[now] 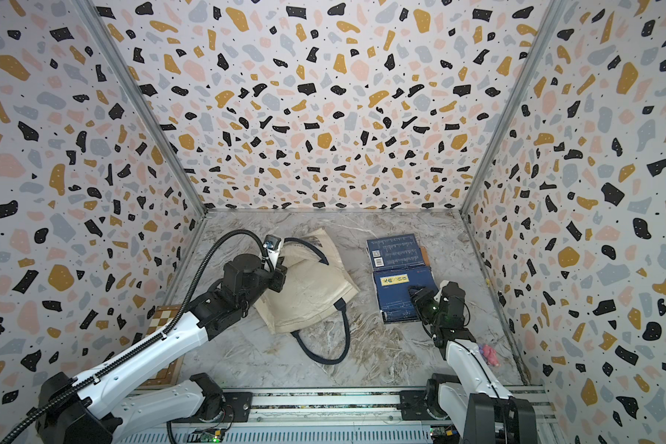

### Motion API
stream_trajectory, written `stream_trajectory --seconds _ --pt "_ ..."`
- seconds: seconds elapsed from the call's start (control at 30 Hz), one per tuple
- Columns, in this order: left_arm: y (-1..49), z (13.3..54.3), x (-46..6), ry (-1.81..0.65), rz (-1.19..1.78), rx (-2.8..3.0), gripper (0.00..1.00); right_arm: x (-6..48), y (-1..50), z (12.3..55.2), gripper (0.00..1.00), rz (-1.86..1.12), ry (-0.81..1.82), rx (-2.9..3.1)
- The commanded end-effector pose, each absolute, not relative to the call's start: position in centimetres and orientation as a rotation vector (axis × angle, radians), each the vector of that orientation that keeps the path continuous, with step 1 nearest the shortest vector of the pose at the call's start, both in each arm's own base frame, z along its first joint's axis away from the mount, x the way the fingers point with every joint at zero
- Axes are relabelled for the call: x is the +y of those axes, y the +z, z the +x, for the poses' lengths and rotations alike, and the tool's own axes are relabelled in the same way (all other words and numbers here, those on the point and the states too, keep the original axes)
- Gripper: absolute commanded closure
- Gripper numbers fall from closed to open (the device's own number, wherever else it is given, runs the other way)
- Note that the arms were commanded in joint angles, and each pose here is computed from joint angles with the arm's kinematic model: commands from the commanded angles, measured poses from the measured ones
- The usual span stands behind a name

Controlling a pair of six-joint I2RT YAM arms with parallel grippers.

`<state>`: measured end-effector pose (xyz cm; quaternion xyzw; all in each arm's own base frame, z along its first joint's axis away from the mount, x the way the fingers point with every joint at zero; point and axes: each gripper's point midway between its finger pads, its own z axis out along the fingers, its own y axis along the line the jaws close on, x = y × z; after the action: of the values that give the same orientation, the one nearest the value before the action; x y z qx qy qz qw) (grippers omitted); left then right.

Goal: Take out the books from the canvas bag
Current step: Place the book on the book.

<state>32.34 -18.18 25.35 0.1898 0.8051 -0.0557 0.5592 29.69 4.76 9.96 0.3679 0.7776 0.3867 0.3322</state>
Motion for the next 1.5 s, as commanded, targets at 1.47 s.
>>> stream_trajectory --seconds 1.47 --pt "27.8 33.2 -18.4 -0.162 0.387 1.873 1.00 9.7 16.6 24.4 0.28 0.426 0.898 2.147"
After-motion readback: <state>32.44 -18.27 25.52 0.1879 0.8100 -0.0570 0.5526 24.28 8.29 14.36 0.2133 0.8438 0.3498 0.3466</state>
